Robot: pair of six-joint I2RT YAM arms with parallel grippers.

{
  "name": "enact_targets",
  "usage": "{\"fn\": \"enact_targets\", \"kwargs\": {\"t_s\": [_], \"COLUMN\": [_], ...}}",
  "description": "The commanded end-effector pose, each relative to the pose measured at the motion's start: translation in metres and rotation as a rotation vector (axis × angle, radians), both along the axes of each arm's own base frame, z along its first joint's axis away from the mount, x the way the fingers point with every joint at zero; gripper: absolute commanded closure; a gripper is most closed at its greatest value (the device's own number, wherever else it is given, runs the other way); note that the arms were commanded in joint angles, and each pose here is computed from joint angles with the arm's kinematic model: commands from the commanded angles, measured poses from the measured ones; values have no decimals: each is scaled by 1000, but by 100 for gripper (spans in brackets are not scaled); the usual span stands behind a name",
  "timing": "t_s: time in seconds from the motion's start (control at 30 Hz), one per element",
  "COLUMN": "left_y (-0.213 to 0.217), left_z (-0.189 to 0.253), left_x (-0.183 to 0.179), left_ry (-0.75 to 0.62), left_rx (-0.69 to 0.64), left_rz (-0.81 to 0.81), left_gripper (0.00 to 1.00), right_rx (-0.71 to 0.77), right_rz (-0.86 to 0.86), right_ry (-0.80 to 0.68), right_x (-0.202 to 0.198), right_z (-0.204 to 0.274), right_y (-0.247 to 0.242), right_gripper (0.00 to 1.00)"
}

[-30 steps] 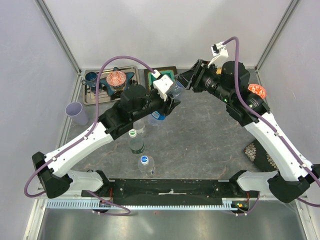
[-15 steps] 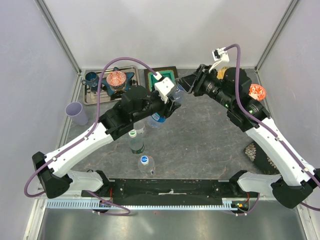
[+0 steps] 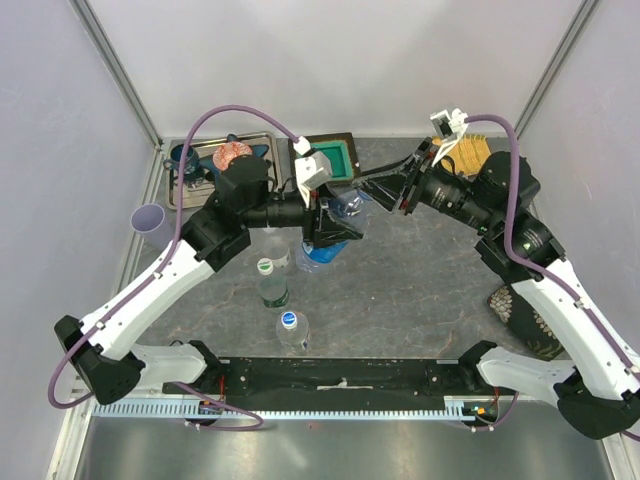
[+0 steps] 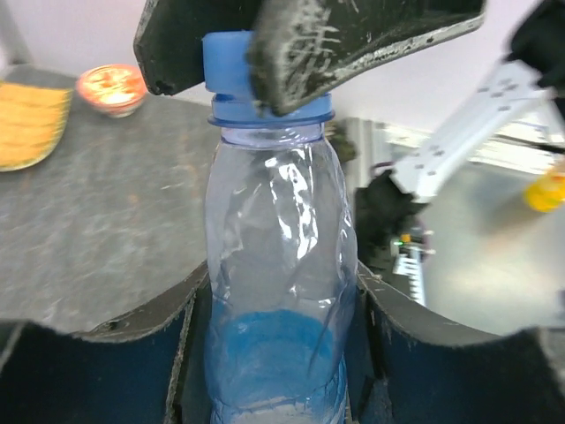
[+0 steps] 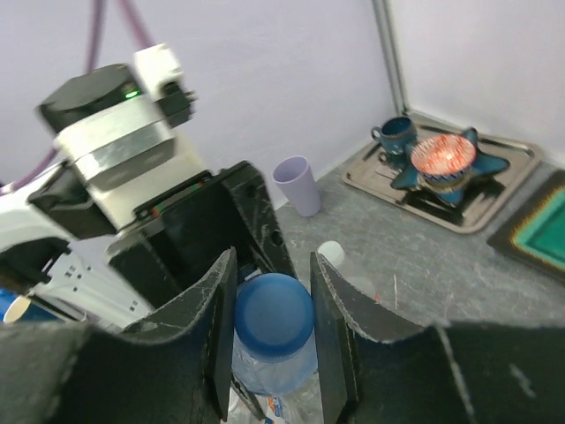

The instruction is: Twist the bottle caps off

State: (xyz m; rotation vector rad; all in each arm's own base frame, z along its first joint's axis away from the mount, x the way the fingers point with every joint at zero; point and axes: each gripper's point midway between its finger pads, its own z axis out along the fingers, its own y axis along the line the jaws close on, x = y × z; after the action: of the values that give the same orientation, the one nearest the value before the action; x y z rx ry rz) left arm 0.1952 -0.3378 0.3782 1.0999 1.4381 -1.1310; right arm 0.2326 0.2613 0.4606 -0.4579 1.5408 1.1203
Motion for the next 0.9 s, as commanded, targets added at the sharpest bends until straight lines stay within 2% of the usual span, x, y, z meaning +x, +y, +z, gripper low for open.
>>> {"fn": "enact_targets", "kwargs": {"t_s": [0.0, 0.3, 0.37, 0.4, 0.57, 0.87], "left_y": [14, 33, 33, 34, 33, 33], "left_z": [72, 78, 73, 74, 67, 66], "left_x": [-68, -79, -81, -82, -82, -81], "left_ry": [1, 56, 103, 77, 126, 111], "left_rx": [-193, -212, -195, -203, -186, -185], "left_rz": [-402, -579, -610, -624, -655, -648], "left_gripper": [77, 79, 79, 79, 79, 78], "right_rx": [-67, -62, -65, -66, -73, -73], "right_rz": [173, 391, 464, 488, 619, 578], "right_ry": [-102, -253, -280, -286, -285, -267], "right_x": [-23, -70, -83, -87, -105, -97], "right_z": [-13, -5, -8, -10, -20, -21], "right_y": [13, 14, 15, 15, 21, 23], "right_gripper": [100, 100, 100, 100, 100, 100]}}
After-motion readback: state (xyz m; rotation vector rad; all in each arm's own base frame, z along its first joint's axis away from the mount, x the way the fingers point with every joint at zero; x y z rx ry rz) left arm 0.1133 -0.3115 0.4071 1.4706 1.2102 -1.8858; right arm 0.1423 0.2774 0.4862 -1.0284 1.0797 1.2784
